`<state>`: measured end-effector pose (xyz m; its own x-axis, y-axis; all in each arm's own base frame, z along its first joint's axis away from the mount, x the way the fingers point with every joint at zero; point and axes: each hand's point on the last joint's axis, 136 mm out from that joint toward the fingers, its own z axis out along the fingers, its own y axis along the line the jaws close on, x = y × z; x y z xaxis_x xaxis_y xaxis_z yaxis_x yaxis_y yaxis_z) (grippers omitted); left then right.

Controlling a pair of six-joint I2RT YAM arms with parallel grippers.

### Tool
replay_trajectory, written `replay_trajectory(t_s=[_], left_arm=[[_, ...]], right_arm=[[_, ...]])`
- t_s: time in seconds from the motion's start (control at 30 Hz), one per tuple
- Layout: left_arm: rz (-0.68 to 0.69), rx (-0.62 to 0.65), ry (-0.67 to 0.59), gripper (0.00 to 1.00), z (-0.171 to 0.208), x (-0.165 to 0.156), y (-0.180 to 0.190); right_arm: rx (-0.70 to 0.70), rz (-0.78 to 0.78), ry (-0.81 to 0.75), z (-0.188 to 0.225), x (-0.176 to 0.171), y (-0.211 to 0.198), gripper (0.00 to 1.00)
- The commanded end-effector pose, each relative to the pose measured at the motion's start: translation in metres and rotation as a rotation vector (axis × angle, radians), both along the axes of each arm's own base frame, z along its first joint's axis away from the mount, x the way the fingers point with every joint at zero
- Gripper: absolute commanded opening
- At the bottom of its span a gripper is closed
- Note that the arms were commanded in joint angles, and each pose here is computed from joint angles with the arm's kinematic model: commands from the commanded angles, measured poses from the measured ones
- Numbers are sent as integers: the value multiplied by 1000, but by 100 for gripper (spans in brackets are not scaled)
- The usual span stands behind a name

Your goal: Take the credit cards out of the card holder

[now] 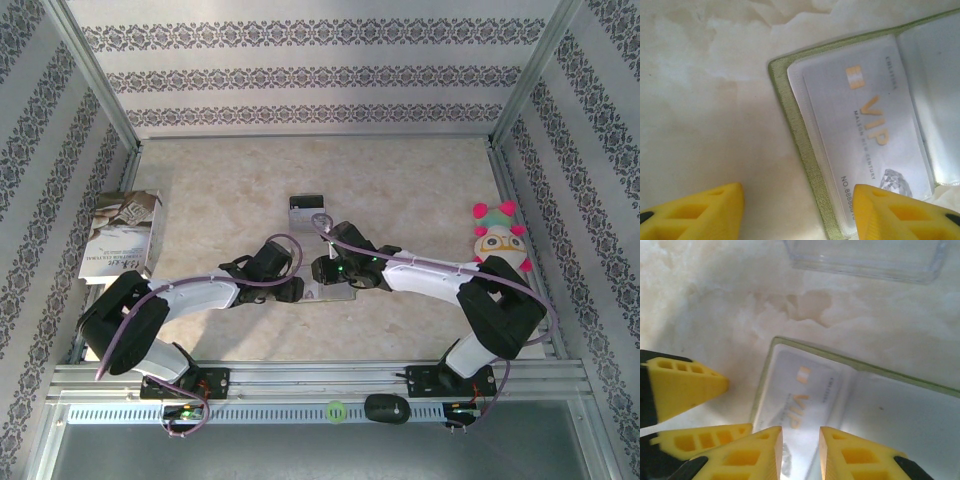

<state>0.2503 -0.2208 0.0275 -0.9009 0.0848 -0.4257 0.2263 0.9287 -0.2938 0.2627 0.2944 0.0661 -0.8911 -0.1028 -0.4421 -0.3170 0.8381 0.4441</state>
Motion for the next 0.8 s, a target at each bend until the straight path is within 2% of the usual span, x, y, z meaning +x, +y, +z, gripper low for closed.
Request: replay_trajectory(t_s=[0.0,0.2,0.37,0.77], left_arm=[[-32,-46,-50,63,12,11,-15],[-47,-107,-45,61,13,16,-30],[-44,-136,-3,49,7,13,-36],[-25,-96,56,31,-11,5,-30]], right_arm=[[-62,2,-8,-6,3,-9,27],[-72,-14,3,-11,-2,-16,27],[-41,-34,26,-15,-4,-21,27],[0,-21,61,-21,-7,-13,25]])
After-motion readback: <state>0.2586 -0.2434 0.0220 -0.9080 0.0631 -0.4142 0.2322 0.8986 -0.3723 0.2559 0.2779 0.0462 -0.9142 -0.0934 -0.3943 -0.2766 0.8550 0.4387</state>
